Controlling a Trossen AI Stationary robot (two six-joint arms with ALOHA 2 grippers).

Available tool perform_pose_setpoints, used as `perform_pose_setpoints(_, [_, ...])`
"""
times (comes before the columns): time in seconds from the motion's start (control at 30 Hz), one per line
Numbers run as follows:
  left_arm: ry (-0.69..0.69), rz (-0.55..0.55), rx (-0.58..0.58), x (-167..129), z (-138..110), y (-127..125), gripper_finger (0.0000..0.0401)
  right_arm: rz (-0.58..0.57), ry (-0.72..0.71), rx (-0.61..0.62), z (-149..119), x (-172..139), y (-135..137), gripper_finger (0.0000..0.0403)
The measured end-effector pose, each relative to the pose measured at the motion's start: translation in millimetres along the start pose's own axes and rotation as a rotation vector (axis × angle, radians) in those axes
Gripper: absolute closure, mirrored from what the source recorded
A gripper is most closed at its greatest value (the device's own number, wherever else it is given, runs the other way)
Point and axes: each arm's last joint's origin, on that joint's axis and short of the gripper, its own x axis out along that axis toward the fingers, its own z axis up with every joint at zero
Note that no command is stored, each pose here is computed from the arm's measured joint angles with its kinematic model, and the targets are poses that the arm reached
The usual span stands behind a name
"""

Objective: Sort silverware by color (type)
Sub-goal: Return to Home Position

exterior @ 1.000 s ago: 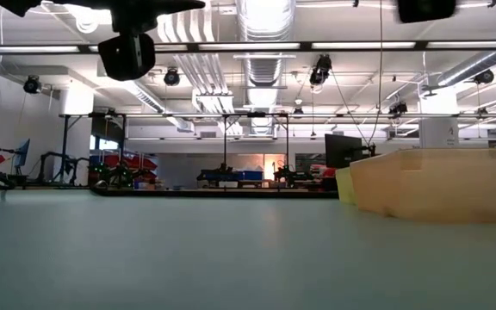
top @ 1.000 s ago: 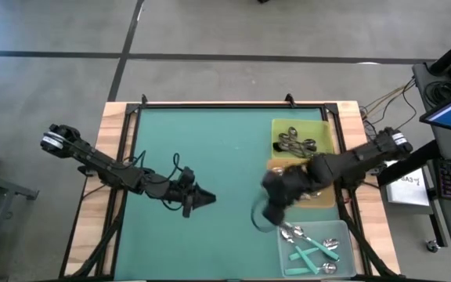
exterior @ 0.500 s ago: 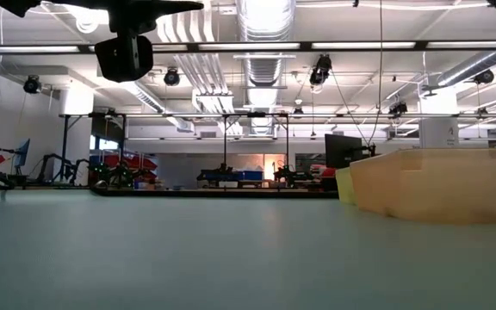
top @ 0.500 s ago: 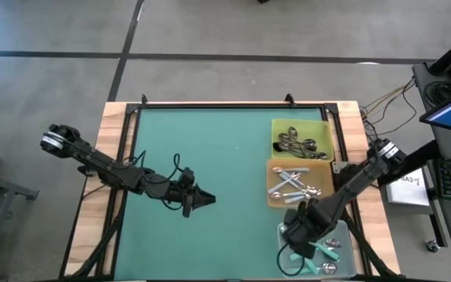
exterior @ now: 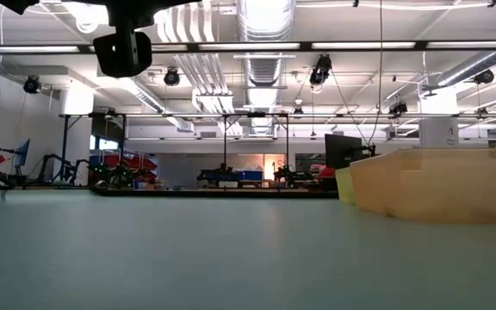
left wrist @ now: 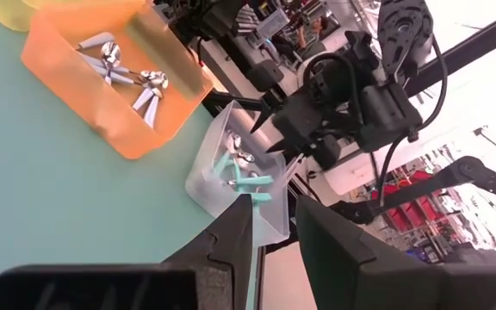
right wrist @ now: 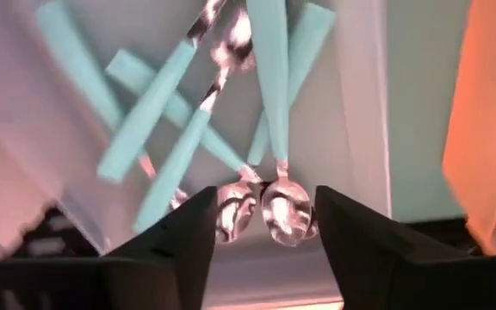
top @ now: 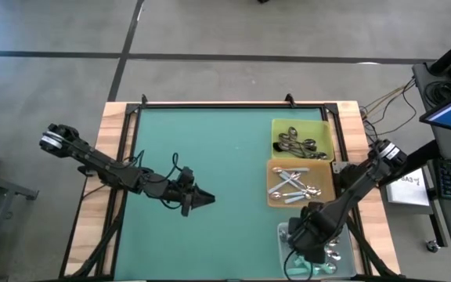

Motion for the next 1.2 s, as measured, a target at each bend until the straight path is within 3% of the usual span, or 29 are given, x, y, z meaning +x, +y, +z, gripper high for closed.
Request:
perform_pose_setpoints(0.1, [0.002,0.000,0.000,0,0,0,0.0326,0.004,-0.020,-0.135,-4,-6,-2,0.0200])
perform_pose_setpoints(0.2, [0.034,-0.003,0.011,-1,-1,1,0.0326,-0.059,-0.156,-0.210,-7,-17,-8,0.0195])
perform_pose_setpoints(0.4, [0.091,0.042,0.013,-9,0,3,0.0326,-0.091,-0.348,-0.271,-25,-35,-44,0.0194])
perform_pose_setpoints(0.5, [0.098,0.054,0.015,-15,2,2,0.0326,-0.019,-0.484,-0.187,-37,-37,-79,0.0193])
perform_pose_setpoints(0.67, [0.080,0.029,0.038,-23,9,-4,0.0326,0.271,-0.843,-0.074,-48,-26,-127,0.0193])
perform_pose_setpoints(0.73, [0.062,0.024,0.062,-26,11,-5,0.0326,0.329,-0.991,-0.056,-52,-18,-145,0.0193])
perform_pose_setpoints(0.93, [0.026,0.083,0.160,-38,19,-5,0.0326,0.309,-1.393,0.176,-69,6,-200,0.0193])
perform_pose_setpoints(1.2, [-0.032,0.263,0.265,-64,39,8,0.0326,0.367,-1.561,0.348,-72,40,-228,0.0193])
